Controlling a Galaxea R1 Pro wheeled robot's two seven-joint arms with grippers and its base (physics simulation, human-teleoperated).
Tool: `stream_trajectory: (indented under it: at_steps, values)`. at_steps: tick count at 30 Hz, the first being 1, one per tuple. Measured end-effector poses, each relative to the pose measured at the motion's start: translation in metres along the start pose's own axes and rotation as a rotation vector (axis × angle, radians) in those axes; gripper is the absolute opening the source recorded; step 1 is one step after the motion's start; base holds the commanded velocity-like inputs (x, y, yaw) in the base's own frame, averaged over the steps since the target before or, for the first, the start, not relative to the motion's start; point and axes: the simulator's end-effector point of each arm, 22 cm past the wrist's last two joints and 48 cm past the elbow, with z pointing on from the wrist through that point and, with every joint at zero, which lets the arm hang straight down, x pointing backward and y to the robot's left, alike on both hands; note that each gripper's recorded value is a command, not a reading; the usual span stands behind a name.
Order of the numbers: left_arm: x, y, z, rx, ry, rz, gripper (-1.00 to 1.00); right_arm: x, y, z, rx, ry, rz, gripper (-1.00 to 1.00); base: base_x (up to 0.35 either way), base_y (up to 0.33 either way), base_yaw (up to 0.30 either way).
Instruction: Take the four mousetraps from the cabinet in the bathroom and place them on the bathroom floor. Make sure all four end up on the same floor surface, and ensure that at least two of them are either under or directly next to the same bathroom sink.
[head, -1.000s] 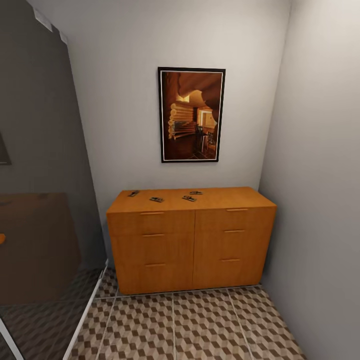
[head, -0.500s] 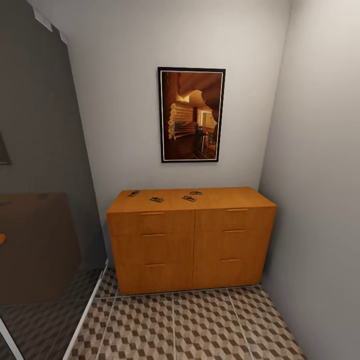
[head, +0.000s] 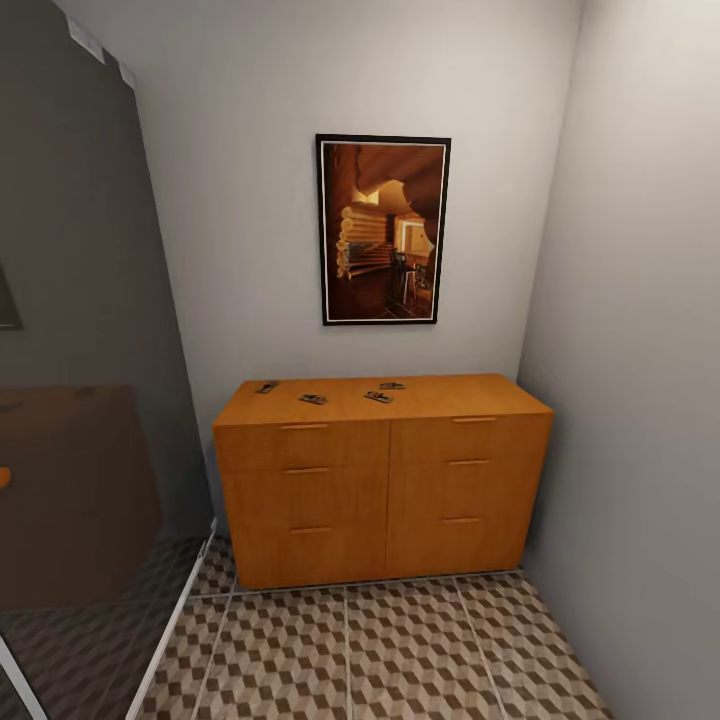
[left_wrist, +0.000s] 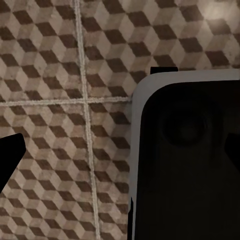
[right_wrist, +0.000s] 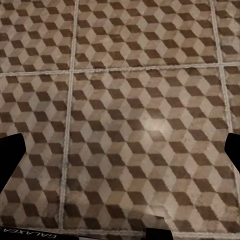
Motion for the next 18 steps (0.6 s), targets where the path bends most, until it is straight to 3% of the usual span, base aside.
stream_trajectory:
  at_steps: [18]
  values:
    - [0.0, -0.0003, 0.0, 0.0, 0.0, 0.0, 1.0, 0.0, -0.0013, -0.0001, 0.002, 0.0, 0.0, 1.0, 0.0, 0.0, 0.0]
